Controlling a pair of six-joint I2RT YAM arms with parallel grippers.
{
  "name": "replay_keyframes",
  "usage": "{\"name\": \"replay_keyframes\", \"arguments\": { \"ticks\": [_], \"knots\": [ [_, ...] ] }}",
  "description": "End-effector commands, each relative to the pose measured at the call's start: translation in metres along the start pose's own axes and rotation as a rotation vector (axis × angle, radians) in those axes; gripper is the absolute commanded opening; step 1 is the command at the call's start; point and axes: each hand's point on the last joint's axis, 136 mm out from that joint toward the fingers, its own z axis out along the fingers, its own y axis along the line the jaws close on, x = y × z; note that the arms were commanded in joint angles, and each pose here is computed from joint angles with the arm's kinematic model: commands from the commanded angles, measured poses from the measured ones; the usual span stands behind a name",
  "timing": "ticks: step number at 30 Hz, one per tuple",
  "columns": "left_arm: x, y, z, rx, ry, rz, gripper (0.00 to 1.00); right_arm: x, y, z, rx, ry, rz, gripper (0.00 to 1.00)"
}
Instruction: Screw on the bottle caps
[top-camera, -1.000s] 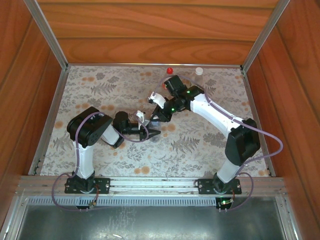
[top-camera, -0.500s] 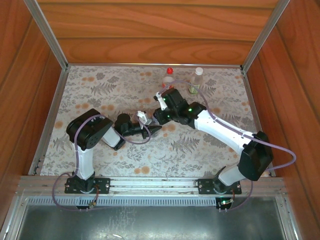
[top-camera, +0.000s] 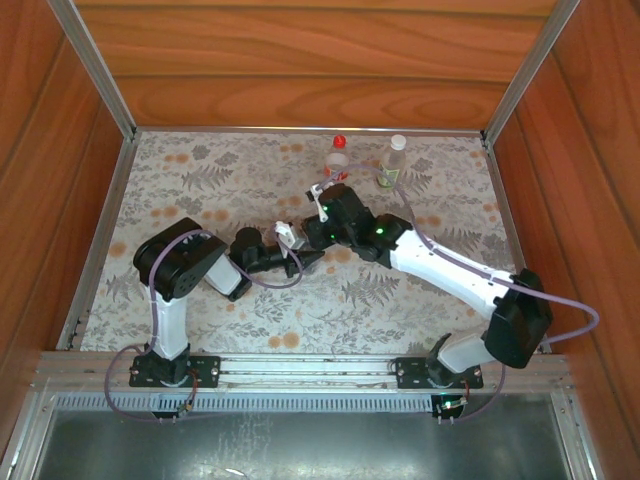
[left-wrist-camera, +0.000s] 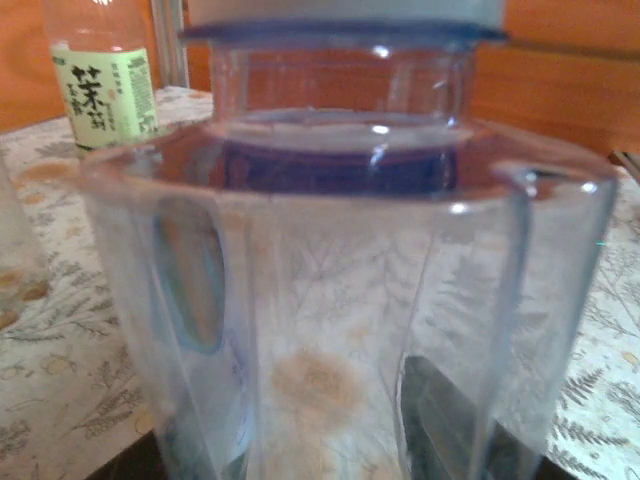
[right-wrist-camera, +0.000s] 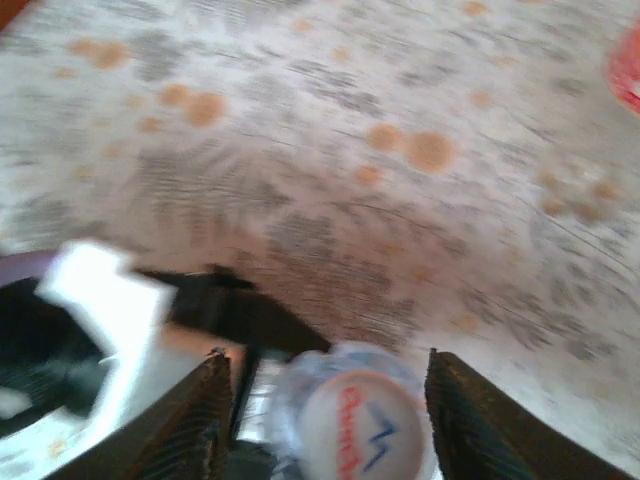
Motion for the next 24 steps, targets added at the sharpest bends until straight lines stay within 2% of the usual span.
{"name": "replay_keyframes", "arguments": {
  "ticks": [1,9,17,24],
  "knots": [
    [0.001,-0.023,-0.002,0.156,0.007,-0.032,0.42,-0.024,0.04,-0.033,-0.286,-0.132,-0.254,0.63],
    [-0.005,-0.049,-0.008,0.313,0.009,-0.063,0.42,0.002,0.038,-0.049,-0.534,-0.031,-0.387,0.61],
    [-0.015,-0.056,-0.012,0.357,-0.005,-0.055,0.42,0.021,0.033,-0.038,-0.64,0.028,-0.361,0.58],
    [-0.022,-0.057,-0.015,0.368,-0.015,-0.043,0.42,0.026,0.022,-0.024,-0.619,0.058,-0.326,0.55]
  ]
}}
